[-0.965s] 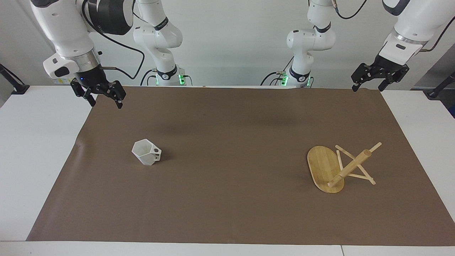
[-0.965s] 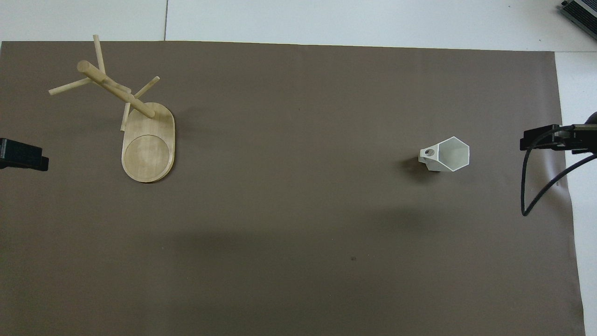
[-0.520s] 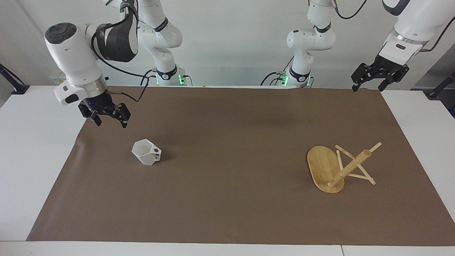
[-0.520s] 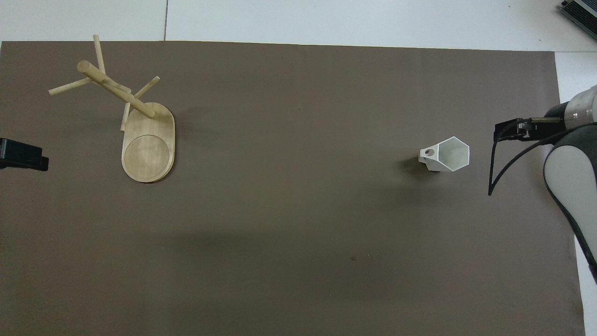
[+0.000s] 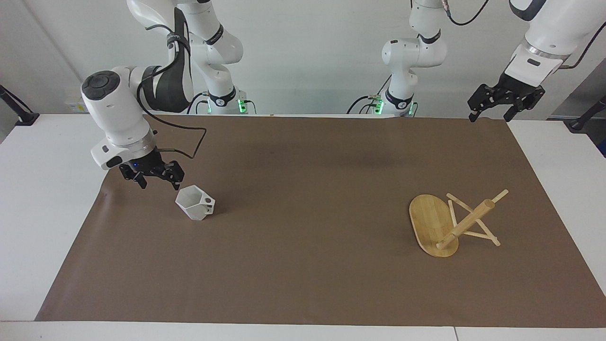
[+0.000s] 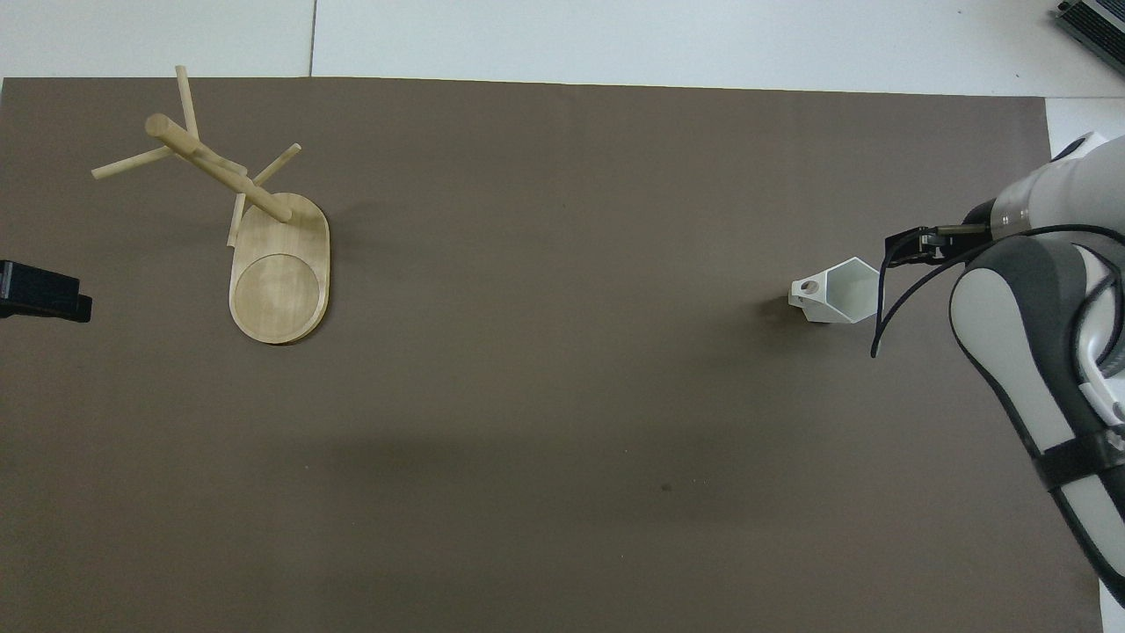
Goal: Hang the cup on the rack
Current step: 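Reach the right gripper toward the white hexagonal mug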
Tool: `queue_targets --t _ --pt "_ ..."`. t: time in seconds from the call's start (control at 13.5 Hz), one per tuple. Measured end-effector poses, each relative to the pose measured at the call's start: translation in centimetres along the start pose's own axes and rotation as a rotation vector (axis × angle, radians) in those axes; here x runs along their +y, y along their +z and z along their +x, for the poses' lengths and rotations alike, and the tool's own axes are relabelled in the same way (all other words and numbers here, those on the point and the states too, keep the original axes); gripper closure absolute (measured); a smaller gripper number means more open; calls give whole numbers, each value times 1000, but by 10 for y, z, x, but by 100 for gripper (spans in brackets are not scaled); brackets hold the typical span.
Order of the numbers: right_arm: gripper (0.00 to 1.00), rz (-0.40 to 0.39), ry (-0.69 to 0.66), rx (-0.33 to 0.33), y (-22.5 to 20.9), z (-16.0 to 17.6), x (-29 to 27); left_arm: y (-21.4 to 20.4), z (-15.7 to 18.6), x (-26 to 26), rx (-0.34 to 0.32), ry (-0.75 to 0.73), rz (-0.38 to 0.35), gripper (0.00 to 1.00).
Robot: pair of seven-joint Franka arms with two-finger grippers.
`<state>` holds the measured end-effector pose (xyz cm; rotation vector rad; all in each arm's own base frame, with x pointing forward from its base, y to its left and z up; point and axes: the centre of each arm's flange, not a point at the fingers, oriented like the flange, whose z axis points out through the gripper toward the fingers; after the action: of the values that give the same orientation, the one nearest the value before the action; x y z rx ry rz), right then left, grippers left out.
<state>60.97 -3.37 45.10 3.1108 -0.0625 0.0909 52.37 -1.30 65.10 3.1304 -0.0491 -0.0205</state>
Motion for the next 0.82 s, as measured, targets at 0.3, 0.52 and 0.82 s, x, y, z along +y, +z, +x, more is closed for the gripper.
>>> queue_targets --t 0.3,0.52,0.82 --pt "0 1 -3 -17 34 -7 -2 0 0 0 0 0 0 0" --pt "0 2 -5 -22 58 -14 -3 0 0 0 0 0 0 0" --pt "0 2 -6 -29 72 -21 -3 0 0 0 0 0 0 0"
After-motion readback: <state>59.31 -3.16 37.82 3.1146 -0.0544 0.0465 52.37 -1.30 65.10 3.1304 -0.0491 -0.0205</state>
